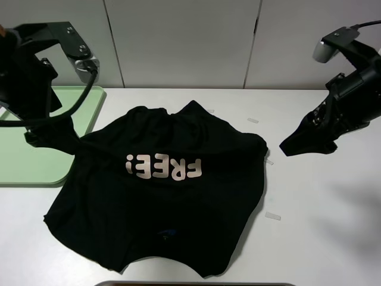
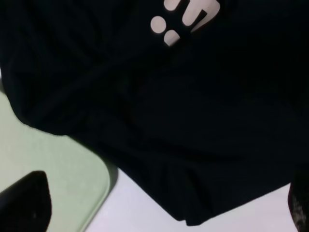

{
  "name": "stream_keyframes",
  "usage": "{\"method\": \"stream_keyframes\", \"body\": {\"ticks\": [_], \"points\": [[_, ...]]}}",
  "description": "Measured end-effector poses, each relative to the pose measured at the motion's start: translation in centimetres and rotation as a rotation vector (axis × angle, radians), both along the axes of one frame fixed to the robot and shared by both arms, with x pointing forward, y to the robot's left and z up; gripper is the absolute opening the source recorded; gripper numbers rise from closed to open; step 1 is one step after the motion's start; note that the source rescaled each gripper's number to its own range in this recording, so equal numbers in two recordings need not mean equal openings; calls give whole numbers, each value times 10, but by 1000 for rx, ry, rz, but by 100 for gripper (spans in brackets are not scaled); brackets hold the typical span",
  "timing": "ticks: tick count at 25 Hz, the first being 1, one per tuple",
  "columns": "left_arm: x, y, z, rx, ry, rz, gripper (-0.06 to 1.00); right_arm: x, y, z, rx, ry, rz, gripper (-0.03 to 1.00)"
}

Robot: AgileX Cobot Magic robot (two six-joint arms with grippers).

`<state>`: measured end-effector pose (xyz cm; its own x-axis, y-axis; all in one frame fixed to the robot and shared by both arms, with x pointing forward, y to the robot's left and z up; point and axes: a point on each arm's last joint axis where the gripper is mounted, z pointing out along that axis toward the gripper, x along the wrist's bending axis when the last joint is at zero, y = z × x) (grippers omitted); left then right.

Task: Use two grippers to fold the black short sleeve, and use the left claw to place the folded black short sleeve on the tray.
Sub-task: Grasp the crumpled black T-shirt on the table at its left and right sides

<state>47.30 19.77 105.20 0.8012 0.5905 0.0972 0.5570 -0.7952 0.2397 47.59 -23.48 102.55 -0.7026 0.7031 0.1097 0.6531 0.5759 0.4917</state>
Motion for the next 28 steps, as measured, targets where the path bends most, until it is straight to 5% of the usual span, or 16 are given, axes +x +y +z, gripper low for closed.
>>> {"method": "stream_keyframes", "body": {"ticks": [9, 14, 19, 28], "points": [[7, -1, -4, 57, -56, -213, 98, 19, 8, -11, -86, -179, 171, 100], [10, -2, -3, 80, -112, -327, 98, 22, 49, -32, -186, -254, 387, 100], [16, -8, -13, 67, -99, -372, 98, 25, 84, -70, -307, -259, 520, 100], [8, -5, -32, 87, 11, -390, 98, 36, 78, -95, -483, -260, 547, 100]]}}
